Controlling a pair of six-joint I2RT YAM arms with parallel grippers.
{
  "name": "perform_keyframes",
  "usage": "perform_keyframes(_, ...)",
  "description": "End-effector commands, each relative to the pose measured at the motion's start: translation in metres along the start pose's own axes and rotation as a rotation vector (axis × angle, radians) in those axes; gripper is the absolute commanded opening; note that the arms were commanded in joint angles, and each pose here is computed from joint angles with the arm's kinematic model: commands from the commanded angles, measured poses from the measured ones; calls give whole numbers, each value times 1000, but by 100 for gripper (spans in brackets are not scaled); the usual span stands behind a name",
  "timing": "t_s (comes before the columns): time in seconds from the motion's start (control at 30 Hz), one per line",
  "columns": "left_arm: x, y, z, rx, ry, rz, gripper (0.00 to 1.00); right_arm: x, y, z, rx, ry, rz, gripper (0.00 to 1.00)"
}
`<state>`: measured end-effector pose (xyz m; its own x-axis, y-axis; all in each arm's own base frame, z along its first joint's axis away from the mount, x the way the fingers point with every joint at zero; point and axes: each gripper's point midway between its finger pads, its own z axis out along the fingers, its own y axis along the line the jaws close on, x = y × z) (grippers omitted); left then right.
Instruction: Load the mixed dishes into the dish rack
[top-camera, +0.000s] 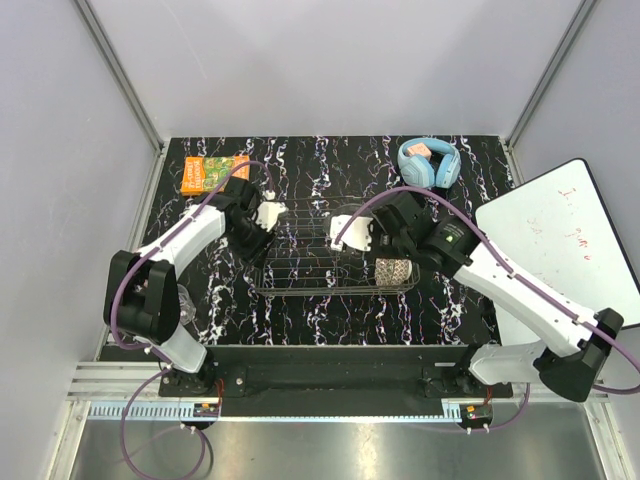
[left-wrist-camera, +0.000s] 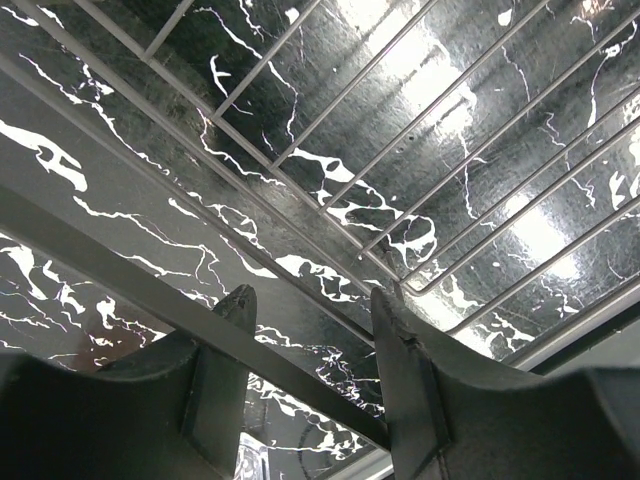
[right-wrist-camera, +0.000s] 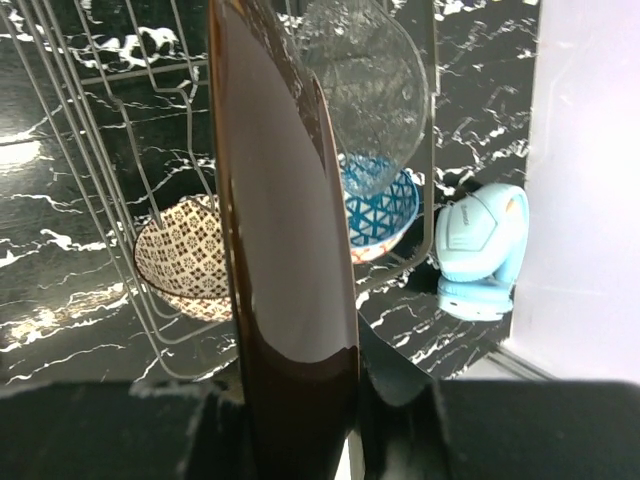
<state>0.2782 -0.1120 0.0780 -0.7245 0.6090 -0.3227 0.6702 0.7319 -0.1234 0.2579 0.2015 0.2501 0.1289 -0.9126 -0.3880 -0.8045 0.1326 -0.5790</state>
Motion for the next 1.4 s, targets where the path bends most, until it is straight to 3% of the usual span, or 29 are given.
perform_keyframes(0.0,20,-5,-3,20,60,78,50,-15,-2,8,-14,-54,-84,0)
perform_keyframes(0.13,20,-3,-6,13,58,77,55,-12,9,23,-60,-28,-90,0)
perform_keyframes(0.27,15,5,-16,-33,43,88,72,-3,17,39,-76,8,-111,0)
perform_keyframes(0.4,9,11,-32,-85,20,102,99,-2,18,50,-73,22,-130,0)
perform_keyframes(0.57,4,11,-47,-107,-28,103,99,-3,12,61,-60,47,-166,0)
perform_keyframes(1.07,14,12,-36,-66,-29,64,99,-18,-10,51,13,25,-213,0)
perform_keyframes(1.37,14,10,-33,-48,-40,53,99,-9,-9,68,19,73,-257,0)
